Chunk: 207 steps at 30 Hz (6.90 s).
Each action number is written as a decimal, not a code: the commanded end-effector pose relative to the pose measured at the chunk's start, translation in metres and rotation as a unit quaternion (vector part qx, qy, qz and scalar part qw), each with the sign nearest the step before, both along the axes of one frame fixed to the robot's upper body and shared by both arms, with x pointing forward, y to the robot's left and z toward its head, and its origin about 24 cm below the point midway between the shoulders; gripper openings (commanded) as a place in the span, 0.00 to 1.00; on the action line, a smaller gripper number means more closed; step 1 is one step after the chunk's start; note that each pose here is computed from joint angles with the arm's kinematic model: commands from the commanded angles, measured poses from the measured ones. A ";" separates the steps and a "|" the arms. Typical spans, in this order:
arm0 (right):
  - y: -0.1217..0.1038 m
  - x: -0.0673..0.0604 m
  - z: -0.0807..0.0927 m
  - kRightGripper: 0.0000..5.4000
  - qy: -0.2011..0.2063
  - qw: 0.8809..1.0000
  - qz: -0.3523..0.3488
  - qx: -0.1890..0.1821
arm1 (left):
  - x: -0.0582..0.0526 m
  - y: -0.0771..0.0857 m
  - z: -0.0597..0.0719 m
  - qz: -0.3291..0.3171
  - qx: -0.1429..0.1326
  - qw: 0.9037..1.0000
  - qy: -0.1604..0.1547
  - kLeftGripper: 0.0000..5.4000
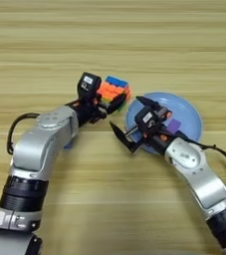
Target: Move the objects on the table
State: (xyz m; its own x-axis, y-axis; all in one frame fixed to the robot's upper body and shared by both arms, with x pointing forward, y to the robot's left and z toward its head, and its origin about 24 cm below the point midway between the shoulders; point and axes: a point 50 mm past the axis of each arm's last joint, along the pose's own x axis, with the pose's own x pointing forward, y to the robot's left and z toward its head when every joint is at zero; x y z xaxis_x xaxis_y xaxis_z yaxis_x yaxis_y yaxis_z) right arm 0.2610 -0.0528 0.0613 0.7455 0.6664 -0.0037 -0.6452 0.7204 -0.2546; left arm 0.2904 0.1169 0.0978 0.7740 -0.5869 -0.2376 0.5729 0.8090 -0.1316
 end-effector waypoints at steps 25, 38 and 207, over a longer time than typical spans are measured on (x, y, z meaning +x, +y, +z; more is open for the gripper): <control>0.000 0.013 0.012 1.00 -0.021 0.999 -0.024 0.012 | -0.017 -0.008 0.002 -0.036 -0.004 0.999 0.010 0.62; 0.001 0.013 0.011 1.00 -0.019 0.999 -0.022 0.012 | -0.020 -0.010 0.002 -0.041 -0.007 0.999 0.012 0.62; -0.168 0.027 -0.021 1.00 0.035 0.923 -0.377 0.072 | -0.003 0.038 0.043 0.088 -0.070 0.991 -0.070 1.00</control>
State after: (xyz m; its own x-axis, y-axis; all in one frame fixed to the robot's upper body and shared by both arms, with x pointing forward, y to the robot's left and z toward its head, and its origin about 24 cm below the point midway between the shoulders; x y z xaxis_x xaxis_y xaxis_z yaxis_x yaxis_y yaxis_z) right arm 0.2908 -0.2179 0.0367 0.9991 -0.0315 -0.0298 0.0286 0.9951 -0.0946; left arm 0.2863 0.1538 0.1402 0.8852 -0.4625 -0.0502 0.4471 0.8755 -0.1832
